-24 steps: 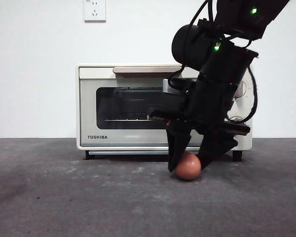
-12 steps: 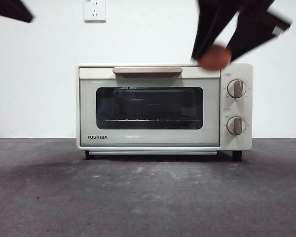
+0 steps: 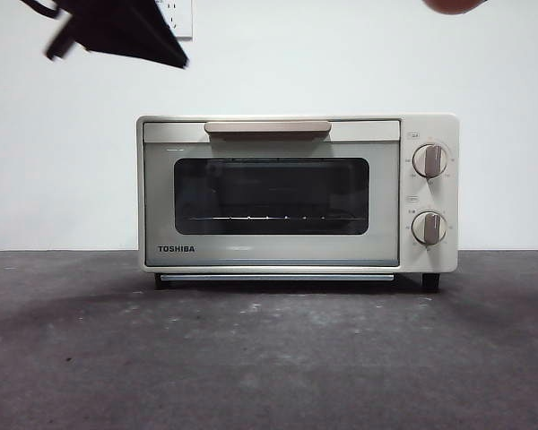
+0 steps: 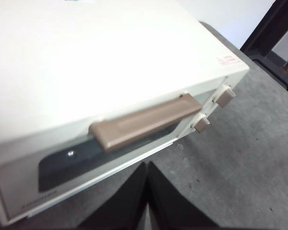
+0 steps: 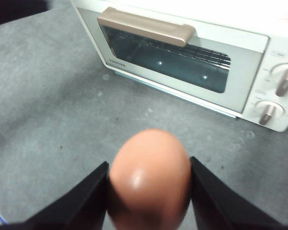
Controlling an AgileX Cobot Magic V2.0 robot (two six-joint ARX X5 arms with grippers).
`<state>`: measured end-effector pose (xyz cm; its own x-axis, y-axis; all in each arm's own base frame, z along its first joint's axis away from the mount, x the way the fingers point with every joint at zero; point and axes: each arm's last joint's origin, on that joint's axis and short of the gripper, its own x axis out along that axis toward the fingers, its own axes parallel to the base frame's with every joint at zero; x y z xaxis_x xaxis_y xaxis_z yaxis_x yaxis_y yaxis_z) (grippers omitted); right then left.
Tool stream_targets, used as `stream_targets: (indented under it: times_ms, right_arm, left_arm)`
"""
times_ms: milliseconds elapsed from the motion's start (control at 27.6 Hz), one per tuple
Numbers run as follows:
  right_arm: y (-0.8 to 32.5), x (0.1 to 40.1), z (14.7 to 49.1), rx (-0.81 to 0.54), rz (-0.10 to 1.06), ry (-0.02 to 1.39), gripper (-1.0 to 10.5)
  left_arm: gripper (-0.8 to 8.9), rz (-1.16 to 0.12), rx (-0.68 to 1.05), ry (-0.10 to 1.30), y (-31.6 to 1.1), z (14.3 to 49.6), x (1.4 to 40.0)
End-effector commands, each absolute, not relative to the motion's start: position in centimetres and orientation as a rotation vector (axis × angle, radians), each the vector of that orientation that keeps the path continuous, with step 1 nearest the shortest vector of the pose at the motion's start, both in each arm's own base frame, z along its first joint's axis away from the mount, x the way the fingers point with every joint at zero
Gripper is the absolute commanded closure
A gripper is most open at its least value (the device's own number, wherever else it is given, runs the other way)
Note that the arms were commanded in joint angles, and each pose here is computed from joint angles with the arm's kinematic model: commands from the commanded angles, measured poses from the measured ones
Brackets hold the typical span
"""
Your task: Eggoven
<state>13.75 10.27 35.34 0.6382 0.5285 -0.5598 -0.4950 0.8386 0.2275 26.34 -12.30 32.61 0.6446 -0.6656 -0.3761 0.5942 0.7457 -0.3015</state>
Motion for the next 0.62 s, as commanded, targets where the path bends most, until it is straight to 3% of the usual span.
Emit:
stream_targets:
  times_ms: [36, 617]
  right_arm:
    - [10.1, 13.3, 35.9, 0.047, 0.595, 0.633, 9.4]
    - [8.8, 11.7, 36.6, 0.056, 0.596, 0.599, 9.4]
  left_arm:
    - [8.06, -0.729, -0.125, 0.472, -13.5, 33.0, 28.0]
    - [8.06, -0.713, -0.062, 0.5, -17.4, 30.8, 32.4]
